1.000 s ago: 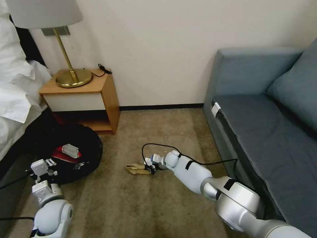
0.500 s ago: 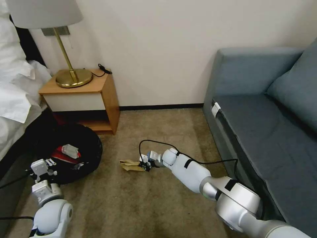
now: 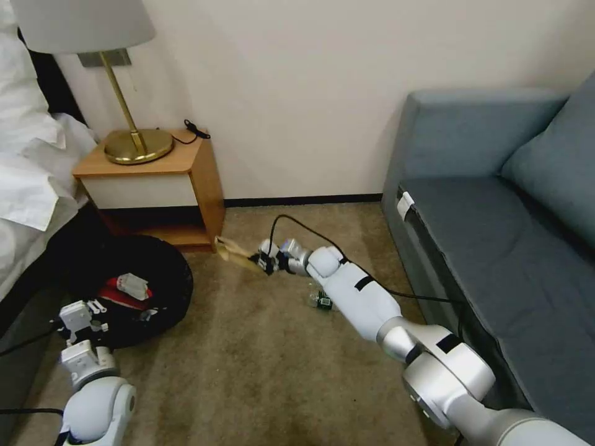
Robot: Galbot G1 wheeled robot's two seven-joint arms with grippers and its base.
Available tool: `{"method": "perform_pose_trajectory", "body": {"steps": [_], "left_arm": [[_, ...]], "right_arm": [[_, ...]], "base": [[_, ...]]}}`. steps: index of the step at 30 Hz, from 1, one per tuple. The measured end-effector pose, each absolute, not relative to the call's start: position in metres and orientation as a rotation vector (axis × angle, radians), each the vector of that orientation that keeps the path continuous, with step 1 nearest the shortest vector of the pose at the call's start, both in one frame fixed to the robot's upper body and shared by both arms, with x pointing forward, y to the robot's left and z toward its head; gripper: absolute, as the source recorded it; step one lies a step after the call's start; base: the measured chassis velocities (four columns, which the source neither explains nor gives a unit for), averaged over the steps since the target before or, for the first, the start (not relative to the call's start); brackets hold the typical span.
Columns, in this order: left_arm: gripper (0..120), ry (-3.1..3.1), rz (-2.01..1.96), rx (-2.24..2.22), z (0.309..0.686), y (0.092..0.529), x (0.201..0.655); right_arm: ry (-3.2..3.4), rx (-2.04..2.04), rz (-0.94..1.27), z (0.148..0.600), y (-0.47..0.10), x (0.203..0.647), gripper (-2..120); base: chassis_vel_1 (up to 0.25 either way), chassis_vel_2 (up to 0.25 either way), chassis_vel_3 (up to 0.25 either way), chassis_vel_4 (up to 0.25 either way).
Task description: Pick up the trash bin, then pick up the garbage on the floor and place it into the trash bin.
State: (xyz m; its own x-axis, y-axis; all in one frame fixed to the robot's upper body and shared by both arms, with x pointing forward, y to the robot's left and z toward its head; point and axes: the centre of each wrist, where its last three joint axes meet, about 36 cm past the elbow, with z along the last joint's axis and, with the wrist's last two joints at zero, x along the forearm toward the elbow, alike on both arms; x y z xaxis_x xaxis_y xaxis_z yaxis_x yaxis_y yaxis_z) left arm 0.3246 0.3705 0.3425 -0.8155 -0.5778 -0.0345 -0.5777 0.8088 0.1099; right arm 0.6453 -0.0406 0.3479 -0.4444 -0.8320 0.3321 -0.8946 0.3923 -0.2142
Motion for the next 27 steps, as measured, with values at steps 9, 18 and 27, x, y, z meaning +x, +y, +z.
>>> {"method": "perform_pose_trajectory", "body": {"steps": [9, 18, 27], "left_arm": [[7, -2.998, -0.172, 0.936, 0.348, 0.361, 0.328], [7, -2.996, -0.166, 0.934, 0.349, 0.355, 0.324], [7, -2.996, -0.137, 0.919, 0.351, 0.346, 0.325]], "right_arm": [[-2.467, 1.815, 0.42, 0.399, 0.029, 0.6, 0], [-2.421, 1.922, 0.412, 0.398, 0.062, 0.566, 0], [-2.389, 1.885, 0.518, 0.354, 0.058, 0.56, 0]], "base": [[0.0, 0.0, 0.0, 0.0], [0.0, 0.0, 0.0, 0.0], [0.0, 0.0, 0.0, 0.0]]}}
